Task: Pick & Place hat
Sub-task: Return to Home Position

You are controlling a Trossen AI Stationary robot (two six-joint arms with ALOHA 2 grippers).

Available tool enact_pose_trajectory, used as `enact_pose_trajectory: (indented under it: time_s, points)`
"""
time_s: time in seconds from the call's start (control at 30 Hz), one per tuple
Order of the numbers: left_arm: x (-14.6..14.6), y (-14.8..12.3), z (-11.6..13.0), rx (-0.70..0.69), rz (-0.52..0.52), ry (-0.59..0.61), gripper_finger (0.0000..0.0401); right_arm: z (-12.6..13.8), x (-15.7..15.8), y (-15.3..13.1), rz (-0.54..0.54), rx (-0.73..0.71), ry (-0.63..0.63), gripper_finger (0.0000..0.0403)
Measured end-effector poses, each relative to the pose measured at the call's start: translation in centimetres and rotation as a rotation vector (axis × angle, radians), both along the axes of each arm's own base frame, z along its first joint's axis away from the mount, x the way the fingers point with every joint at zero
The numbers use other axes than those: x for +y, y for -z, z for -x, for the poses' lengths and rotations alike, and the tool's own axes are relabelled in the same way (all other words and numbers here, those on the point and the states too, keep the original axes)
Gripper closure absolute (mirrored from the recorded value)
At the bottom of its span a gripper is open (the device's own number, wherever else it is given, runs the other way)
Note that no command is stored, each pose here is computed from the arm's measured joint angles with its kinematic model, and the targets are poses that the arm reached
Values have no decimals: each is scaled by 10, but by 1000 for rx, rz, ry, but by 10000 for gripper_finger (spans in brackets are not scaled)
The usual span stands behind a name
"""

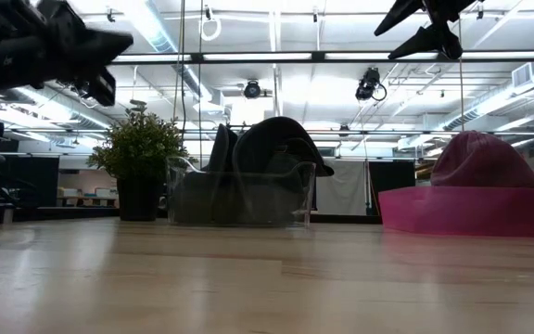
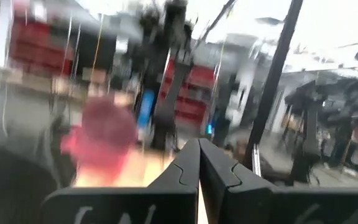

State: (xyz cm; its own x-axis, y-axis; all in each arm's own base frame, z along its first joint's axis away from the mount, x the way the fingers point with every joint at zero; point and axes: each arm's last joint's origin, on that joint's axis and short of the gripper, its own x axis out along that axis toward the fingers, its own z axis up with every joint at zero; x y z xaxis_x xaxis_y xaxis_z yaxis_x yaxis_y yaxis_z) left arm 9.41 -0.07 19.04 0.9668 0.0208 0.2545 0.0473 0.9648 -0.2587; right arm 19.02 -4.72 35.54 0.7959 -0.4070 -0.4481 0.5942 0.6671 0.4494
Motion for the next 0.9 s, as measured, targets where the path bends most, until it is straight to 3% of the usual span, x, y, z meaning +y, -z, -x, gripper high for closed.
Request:
enact_pose_trajectory:
  time_s: [0.17, 0.5, 0.63, 0.77, 0.9]
  points:
    - [0, 21, -3, 222, 100, 5, 398, 0, 0, 0, 0, 1, 0, 156]
    - [-3, 25, -5, 269, 86, 76, 398, 0, 0, 0, 0, 1, -1, 156]
    - [-3, 25, -5, 268, 97, 79, 398, 4, 2, -1, -10, 5, -57, 163]
    - [-3, 24, -5, 260, 101, 69, 398, 23, 8, -2, -38, 43, -97, 226]
    - [-3, 23, -5, 249, 102, 67, 398, 54, 15, -4, -53, 71, -93, 353]
